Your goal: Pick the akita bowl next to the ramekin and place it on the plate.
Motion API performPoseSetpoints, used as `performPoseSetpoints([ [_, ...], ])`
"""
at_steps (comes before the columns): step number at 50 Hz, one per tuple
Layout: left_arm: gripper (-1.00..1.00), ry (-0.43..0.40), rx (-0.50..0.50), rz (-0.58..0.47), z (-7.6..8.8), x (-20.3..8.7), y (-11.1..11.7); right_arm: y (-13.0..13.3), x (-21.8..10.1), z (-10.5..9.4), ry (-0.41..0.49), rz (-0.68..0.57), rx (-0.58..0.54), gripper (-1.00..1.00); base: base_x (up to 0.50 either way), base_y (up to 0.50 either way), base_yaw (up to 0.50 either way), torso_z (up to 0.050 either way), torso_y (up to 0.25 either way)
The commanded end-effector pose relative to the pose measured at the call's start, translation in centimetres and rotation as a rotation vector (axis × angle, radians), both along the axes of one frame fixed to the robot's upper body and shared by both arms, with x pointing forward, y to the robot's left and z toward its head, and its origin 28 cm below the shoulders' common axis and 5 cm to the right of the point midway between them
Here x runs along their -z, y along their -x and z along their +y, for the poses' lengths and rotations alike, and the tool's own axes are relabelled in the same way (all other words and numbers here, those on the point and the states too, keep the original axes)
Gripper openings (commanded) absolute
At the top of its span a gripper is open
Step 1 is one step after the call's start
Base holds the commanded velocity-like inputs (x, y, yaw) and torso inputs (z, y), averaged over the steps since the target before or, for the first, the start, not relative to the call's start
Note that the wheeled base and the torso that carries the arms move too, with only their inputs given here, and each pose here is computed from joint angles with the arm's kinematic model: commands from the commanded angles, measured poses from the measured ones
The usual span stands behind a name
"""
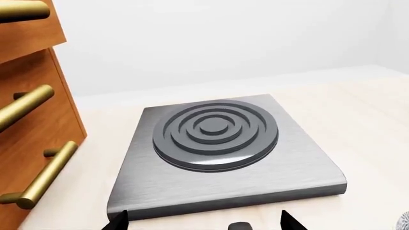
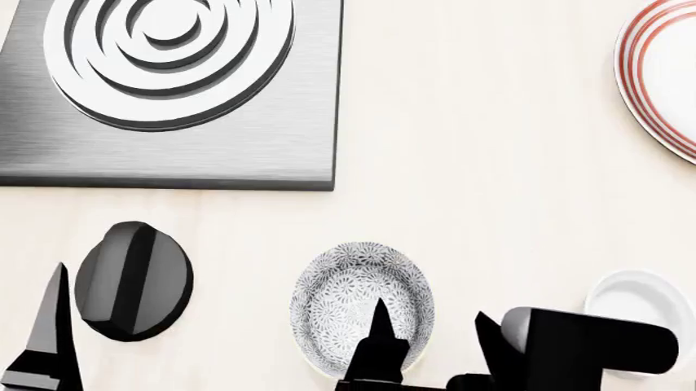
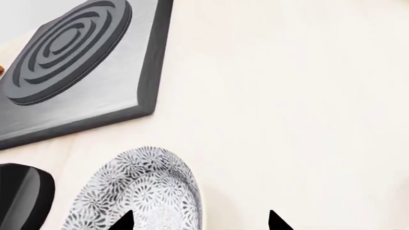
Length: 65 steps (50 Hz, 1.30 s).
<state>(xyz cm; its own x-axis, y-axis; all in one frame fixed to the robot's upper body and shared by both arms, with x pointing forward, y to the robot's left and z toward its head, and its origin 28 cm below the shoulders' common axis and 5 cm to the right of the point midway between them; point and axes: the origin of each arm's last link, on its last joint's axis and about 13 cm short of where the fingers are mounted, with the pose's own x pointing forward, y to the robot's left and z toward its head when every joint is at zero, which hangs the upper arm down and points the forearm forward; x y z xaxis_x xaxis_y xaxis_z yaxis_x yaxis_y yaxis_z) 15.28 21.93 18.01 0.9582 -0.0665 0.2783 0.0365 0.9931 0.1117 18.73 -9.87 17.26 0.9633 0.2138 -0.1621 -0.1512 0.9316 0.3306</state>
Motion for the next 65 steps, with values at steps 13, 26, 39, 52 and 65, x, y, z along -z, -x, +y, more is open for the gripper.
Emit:
performPoseSetpoints([
  [13, 1.00, -0.002, -0.001, 0.004, 0.0, 0.1, -0.1, -0.7, 0.8, 0.0, -0.012, 0.031, 0.003, 1.00, 0.00, 0.00, 0.00, 0.000, 0.000],
  [26, 1.00, -0.002, -0.002, 0.010, 0.1, 0.3, -0.1, -0.4, 0.5, 0.1, 0.030, -0.005, 0.021, -1.00, 0.00, 0.00, 0.00, 0.000, 0.000],
  [39, 1.00, -0.001, 0.001, 0.009, 0.0, 0.1, -0.1, -0.3, 0.2, 0.2, 0.051, -0.004, 0.013, -1.00, 0.00, 0.00, 0.00, 0.000, 0.000],
  [52, 1.00, -0.002, 0.000, 0.005, 0.1, 0.0, 0.0, 0.5, -1.9, 0.4, 0.057, -0.025, 0.004, -1.00, 0.00, 0.00, 0.00, 0.000, 0.000],
  [65, 1.00, -0.005, 0.000, 0.003, 0.0, 0.0, 0.0, 0.9, -3.5, 0.0, 0.025, -0.045, 0.002, -1.00, 0.00, 0.00, 0.00, 0.000, 0.000],
])
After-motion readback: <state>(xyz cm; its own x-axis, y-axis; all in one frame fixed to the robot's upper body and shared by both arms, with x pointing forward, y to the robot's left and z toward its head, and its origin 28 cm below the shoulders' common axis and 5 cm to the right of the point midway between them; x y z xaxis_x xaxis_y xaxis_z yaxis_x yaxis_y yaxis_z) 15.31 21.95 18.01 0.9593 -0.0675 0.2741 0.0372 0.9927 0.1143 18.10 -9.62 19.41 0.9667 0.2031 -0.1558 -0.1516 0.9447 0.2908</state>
